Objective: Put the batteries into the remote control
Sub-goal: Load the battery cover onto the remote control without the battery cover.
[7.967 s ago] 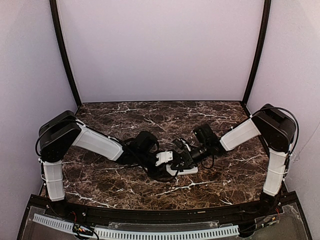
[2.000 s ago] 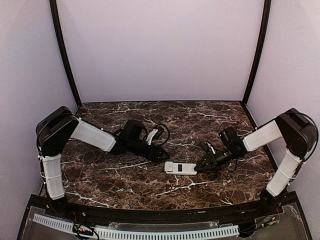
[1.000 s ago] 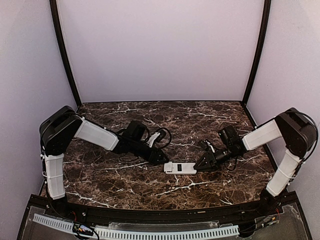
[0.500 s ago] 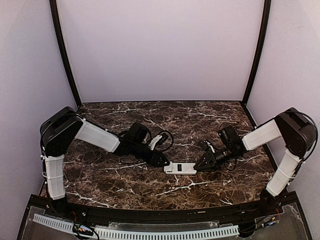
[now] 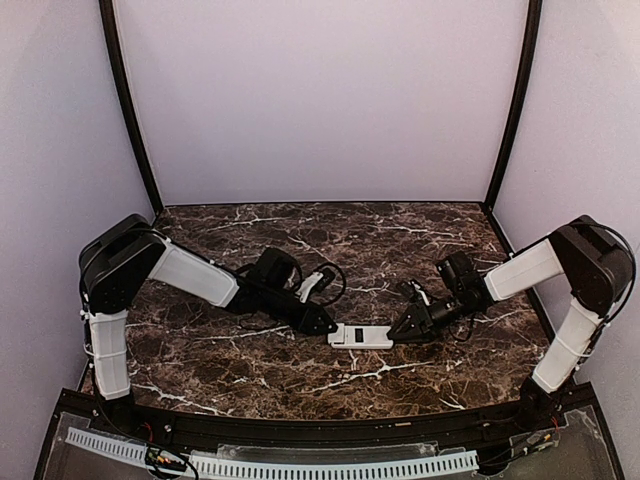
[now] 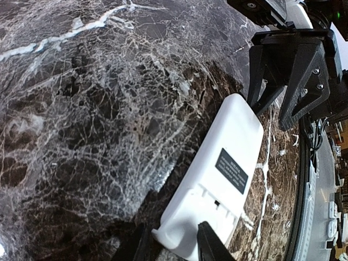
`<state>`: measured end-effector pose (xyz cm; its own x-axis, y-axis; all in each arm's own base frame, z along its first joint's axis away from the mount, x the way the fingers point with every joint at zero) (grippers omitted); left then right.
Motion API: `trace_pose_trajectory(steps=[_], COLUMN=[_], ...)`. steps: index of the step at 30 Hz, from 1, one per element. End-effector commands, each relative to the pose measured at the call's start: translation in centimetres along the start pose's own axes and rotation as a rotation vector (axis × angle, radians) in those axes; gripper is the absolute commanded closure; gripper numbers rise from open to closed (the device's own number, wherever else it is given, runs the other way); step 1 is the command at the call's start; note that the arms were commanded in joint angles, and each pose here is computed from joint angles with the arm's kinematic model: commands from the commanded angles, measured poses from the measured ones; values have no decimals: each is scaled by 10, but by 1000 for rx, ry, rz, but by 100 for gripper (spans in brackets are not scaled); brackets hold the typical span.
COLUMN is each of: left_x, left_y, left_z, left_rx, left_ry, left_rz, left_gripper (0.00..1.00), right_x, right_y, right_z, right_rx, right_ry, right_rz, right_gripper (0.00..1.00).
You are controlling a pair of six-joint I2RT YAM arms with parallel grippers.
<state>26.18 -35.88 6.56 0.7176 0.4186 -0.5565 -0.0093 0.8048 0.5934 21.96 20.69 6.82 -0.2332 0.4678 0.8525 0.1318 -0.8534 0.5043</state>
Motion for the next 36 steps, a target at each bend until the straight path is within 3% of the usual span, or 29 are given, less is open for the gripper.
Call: trace_pose_trajectory(steps=[1, 21, 36], left_x=[-7, -16, -10], left_y=[5, 7, 2], left_z=[-9, -16, -20], left_rx=[26, 22, 12], left_ry=[18, 33, 103], left_rz=[3, -15, -6], left_gripper=[71, 78, 65], right_x=[1, 0, -1], right_y=[0, 0, 0], right_z=[3, 0, -3], right_rx=[-5, -14, -11], right_ry=[19, 16, 13], right_rz=[18, 23, 27], right_gripper=[62, 63, 65])
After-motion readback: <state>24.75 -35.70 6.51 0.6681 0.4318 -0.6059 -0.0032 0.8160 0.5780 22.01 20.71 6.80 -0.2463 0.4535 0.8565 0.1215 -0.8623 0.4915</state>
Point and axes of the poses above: each gripper's point midway between its finger pads, its own y axis back along the fingers, its own x axis along the line the jaws close on, z = x × y, the point moved 6 cm from there along y, back along the fingers, and after that the axes turned 2 degrees about -y, right-handed, at the moved point
